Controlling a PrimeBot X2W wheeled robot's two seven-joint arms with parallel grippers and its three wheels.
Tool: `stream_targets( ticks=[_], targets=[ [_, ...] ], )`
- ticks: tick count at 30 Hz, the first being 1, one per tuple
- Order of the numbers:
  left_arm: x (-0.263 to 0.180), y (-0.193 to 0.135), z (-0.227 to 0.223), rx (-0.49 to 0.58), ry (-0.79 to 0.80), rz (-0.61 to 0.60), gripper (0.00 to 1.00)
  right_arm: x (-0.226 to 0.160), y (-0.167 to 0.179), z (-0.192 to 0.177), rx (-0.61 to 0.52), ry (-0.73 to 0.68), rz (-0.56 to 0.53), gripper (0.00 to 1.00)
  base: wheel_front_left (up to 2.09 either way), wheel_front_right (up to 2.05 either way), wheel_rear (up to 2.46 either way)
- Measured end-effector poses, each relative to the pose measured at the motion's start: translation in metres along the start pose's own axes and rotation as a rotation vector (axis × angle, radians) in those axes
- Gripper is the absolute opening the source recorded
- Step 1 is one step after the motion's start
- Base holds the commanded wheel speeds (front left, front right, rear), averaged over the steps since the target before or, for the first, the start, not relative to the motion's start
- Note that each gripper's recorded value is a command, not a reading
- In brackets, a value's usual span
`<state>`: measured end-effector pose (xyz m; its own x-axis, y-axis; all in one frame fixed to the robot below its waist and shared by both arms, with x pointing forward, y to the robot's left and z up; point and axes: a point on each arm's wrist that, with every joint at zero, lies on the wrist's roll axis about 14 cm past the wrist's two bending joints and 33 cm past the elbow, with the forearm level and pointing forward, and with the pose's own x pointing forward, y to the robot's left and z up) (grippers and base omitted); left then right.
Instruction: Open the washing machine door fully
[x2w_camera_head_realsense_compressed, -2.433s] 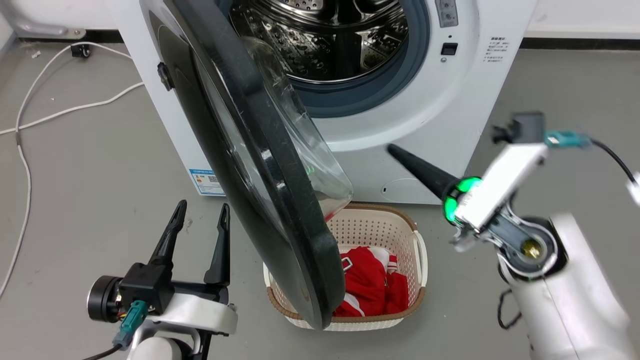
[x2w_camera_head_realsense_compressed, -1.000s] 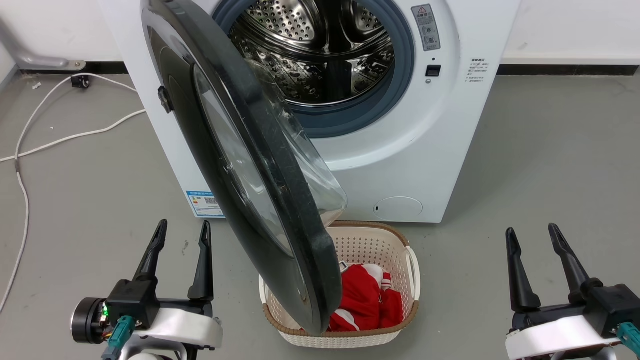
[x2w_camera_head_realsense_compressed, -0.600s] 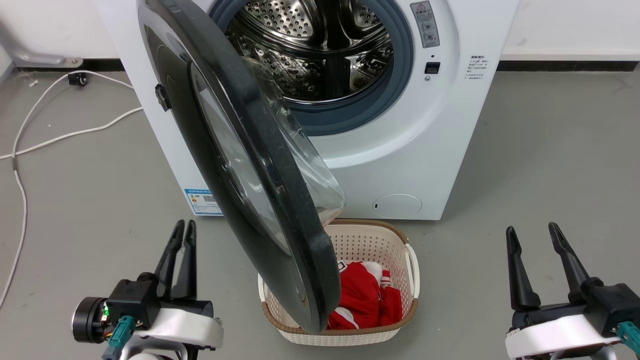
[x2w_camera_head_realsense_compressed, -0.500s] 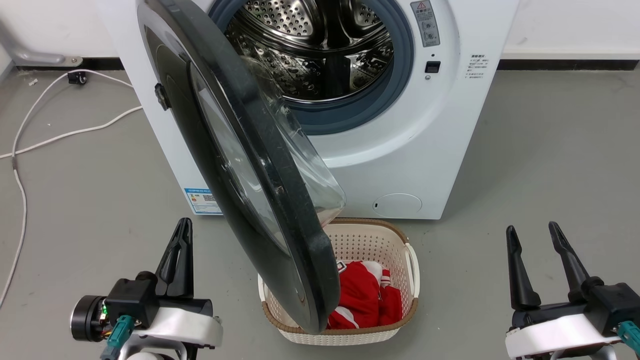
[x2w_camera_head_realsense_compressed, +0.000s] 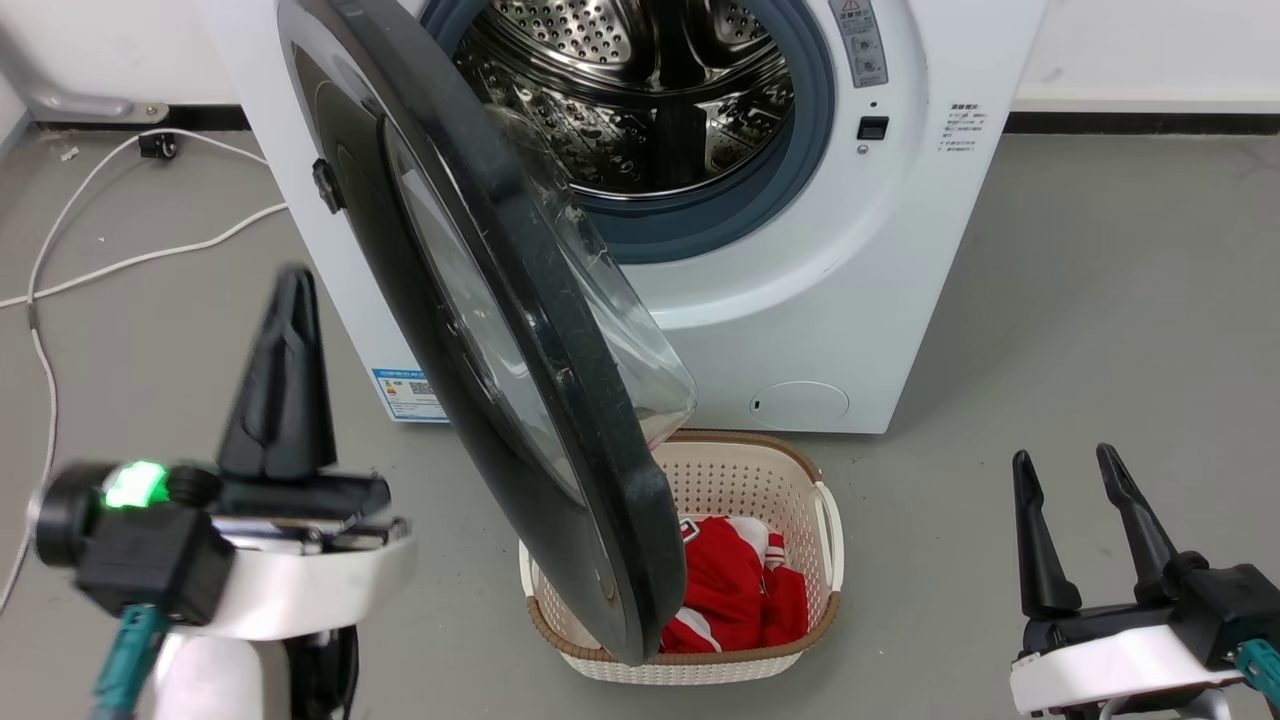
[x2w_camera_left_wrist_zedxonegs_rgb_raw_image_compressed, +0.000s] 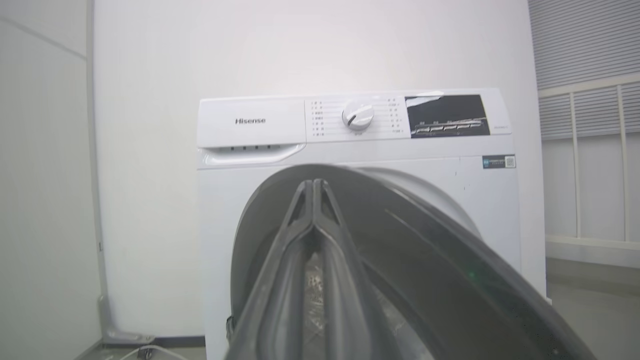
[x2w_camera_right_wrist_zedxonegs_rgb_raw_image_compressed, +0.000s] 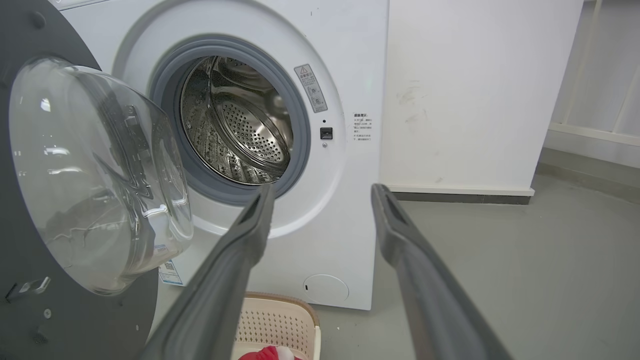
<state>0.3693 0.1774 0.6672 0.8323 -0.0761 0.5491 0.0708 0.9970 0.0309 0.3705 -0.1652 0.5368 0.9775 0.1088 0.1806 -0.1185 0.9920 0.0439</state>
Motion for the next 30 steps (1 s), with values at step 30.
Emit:
stream_targets(
  ticks=[30],
  targets=[
    [-0.076, -0.190, -0.008, -0.327, 0.208, -0.653, 0.00, 0.000, -0.003, -0.016, 0.022, 0.045, -0.014, 1.00, 0.00, 0.00, 0.00]
  ],
)
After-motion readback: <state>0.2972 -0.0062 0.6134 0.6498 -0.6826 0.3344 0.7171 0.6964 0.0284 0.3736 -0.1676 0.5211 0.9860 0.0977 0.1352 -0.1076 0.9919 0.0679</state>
